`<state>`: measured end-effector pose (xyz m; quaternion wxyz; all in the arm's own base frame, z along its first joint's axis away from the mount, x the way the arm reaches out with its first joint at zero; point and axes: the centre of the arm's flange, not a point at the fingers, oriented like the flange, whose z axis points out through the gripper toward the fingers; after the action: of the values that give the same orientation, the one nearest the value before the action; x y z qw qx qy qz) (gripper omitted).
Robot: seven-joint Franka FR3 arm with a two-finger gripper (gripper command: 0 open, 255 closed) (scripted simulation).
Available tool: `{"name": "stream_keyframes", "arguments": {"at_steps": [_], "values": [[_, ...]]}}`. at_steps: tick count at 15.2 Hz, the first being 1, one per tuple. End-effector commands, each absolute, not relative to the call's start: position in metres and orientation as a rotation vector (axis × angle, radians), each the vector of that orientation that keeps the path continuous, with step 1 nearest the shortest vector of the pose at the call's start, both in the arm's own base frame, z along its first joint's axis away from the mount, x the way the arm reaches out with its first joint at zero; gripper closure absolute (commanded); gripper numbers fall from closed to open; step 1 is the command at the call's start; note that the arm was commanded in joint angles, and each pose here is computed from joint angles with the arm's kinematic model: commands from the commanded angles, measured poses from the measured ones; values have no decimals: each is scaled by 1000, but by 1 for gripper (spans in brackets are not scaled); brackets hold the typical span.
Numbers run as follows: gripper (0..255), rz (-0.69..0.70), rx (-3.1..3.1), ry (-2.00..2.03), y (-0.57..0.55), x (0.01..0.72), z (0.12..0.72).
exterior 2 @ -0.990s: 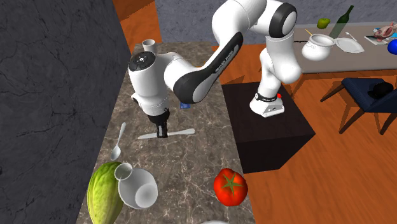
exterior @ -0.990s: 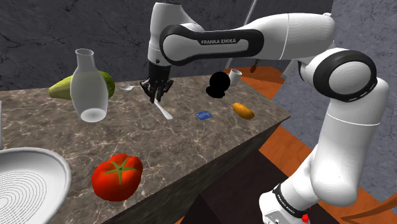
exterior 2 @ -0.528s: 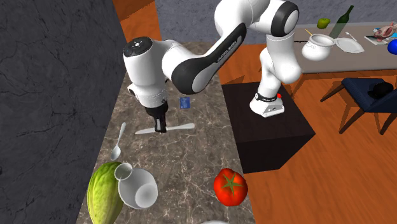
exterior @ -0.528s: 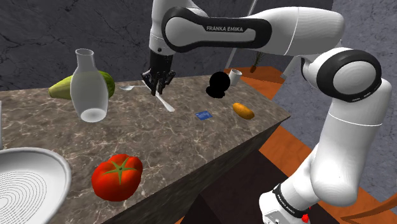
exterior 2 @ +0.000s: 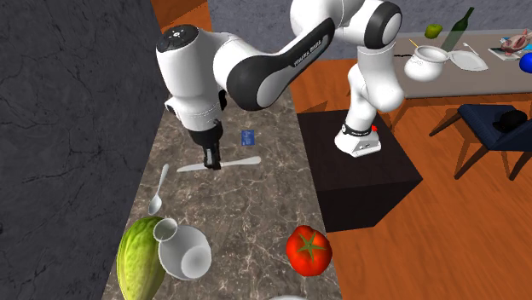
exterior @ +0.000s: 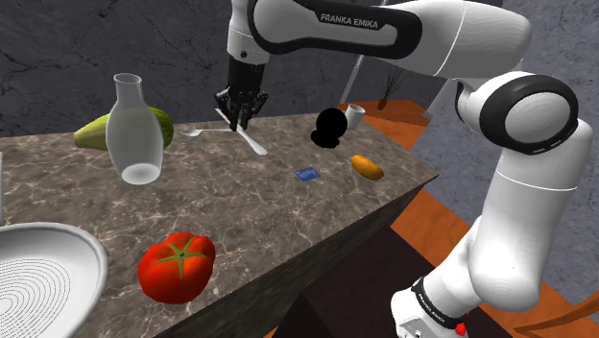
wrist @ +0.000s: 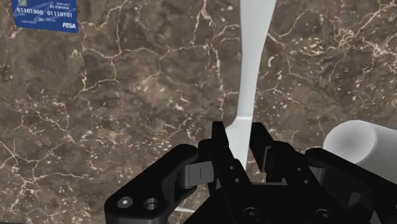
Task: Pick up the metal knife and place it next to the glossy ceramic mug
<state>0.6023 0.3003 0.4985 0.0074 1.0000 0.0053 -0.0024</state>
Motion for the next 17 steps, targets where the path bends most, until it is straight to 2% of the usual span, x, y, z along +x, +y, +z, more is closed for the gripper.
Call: {"name": "stream_keyframes", "arguments": {"at_steps": [1, 17], "values": [[255, -8, 3127, 17, 300, 602, 509], [255, -8, 3127, 17, 102, 600, 513]]}}
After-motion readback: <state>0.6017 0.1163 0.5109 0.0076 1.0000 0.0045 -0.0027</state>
